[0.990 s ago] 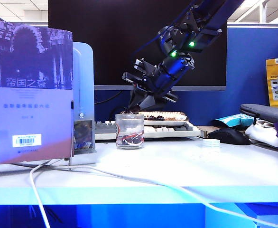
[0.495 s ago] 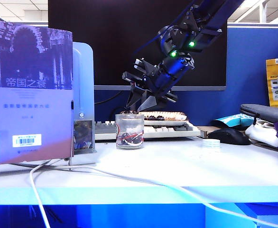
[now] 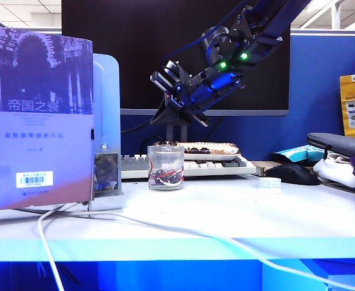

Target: Pick up the cherry on the right side of the glass and put it inside the glass.

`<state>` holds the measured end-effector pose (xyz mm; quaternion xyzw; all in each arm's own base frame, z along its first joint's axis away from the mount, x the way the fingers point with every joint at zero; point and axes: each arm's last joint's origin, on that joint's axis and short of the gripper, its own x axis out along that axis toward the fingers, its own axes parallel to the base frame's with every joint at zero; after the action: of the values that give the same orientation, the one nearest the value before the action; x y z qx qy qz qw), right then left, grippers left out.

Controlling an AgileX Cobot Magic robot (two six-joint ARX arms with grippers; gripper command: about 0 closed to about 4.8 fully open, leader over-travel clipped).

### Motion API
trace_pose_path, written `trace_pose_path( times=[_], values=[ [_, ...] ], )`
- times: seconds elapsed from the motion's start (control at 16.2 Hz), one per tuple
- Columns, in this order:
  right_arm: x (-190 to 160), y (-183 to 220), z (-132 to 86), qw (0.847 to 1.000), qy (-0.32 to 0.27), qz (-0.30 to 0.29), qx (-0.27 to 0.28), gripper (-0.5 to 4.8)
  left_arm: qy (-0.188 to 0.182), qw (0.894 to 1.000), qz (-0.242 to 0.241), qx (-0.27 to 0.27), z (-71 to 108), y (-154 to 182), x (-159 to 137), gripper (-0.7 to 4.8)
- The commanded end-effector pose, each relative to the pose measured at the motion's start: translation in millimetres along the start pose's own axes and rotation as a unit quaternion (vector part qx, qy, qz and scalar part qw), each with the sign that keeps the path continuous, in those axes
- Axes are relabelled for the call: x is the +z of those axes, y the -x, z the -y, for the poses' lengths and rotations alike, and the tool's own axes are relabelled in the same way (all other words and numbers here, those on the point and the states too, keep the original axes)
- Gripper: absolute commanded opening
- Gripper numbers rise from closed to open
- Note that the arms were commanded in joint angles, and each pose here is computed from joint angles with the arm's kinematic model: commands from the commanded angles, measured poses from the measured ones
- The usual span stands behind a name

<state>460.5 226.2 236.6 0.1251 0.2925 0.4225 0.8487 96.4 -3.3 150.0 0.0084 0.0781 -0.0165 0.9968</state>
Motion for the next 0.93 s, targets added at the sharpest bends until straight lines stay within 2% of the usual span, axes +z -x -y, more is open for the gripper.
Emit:
trace_pose_path(
  times=[0.06, 0.19, 0.43, 0.68, 0.8, 0.93],
  values=[
    [3, -1, -10, 0.999, 0.011, 0.007, 0.030, -0.06, -0.002, 1.000, -0.005, -0.001, 0.0, 0, -1, -0.05],
    [5, -1, -16, 0.999, 0.015, 0.007, 0.039, -0.06, -0.002, 1.000, -0.005, -0.001, 0.0, 0, -1, -0.05],
    [48, 45, -54, 0.994, 0.072, 0.086, 0.011, -0.06, -0.002, 1.000, -0.005, -0.001, 0.0, 0, -1, -0.05],
    [99, 142, -123, 0.968, 0.132, 0.210, -0.024, -0.06, -0.002, 1.000, -0.005, -0.001, 0.0, 0, -1, -0.05],
    [109, 183, -149, 0.956, 0.154, 0.246, -0.032, -0.06, -0.002, 1.000, -0.005, -0.002, 0.1, 0, -1, -0.05],
    [112, 250, -189, 0.937, 0.191, 0.286, -0.057, -0.06, -0.002, 1.000, -0.005, -0.001, 0.0, 0, -1, -0.05]
  ],
)
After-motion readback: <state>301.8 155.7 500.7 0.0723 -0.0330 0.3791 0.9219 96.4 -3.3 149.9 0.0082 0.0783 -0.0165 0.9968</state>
